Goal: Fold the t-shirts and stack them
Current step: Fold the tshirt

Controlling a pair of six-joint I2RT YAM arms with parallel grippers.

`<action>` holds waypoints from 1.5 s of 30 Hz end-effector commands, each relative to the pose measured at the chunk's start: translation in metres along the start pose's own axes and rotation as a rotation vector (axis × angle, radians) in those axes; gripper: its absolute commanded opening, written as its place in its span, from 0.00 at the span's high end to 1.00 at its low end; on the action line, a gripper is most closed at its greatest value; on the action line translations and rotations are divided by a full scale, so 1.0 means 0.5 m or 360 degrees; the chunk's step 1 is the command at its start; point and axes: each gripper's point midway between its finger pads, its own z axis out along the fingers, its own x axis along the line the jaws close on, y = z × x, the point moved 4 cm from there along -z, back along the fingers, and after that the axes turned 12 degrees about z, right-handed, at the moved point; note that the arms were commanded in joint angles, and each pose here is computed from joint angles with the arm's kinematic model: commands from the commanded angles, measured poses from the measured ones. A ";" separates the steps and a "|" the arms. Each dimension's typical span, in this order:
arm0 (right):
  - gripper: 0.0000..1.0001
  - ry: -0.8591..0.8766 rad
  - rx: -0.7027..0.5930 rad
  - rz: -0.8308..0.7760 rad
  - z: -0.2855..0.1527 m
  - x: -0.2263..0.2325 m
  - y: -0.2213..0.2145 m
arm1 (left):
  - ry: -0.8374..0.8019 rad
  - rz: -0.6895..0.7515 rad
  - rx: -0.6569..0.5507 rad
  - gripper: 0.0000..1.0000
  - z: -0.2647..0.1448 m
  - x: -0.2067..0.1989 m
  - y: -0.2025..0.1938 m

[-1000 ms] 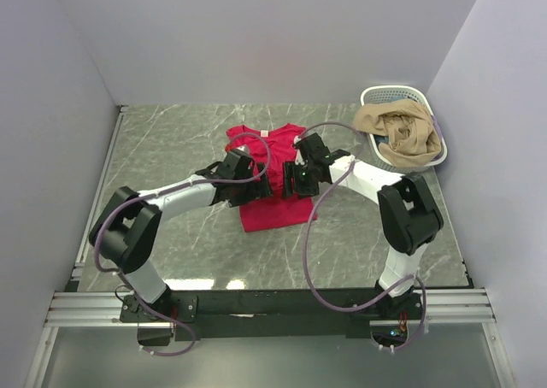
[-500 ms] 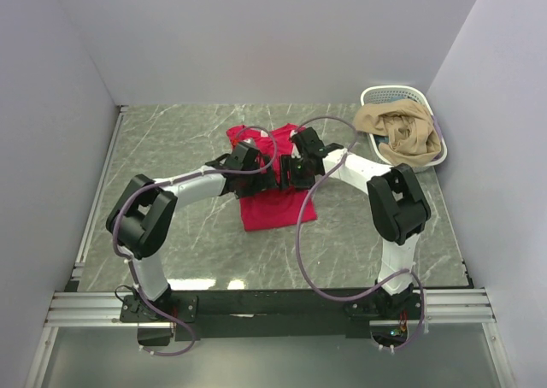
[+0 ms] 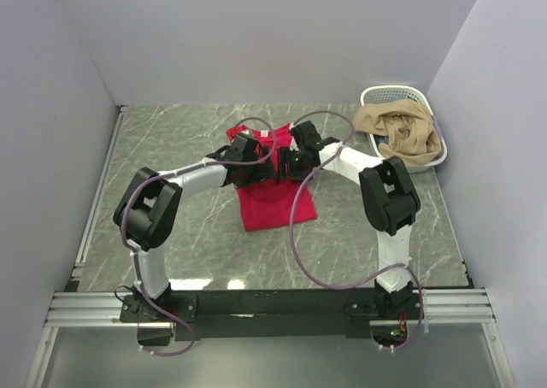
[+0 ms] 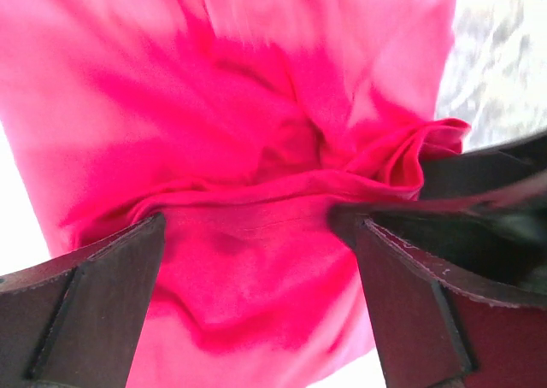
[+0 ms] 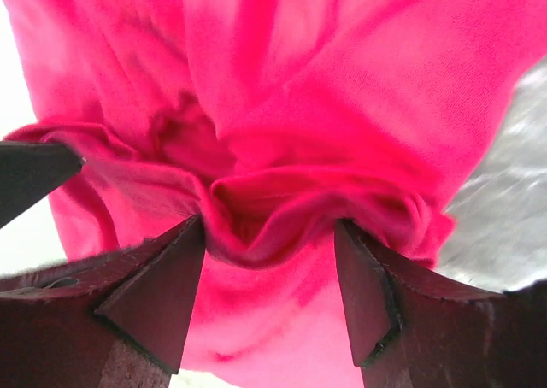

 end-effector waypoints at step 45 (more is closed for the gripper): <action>0.30 0.0197 -0.0005 0.0199 -0.135 -0.134 -0.150 | -0.0418 -0.0185 -0.0123 0.01 -0.169 0.057 -0.230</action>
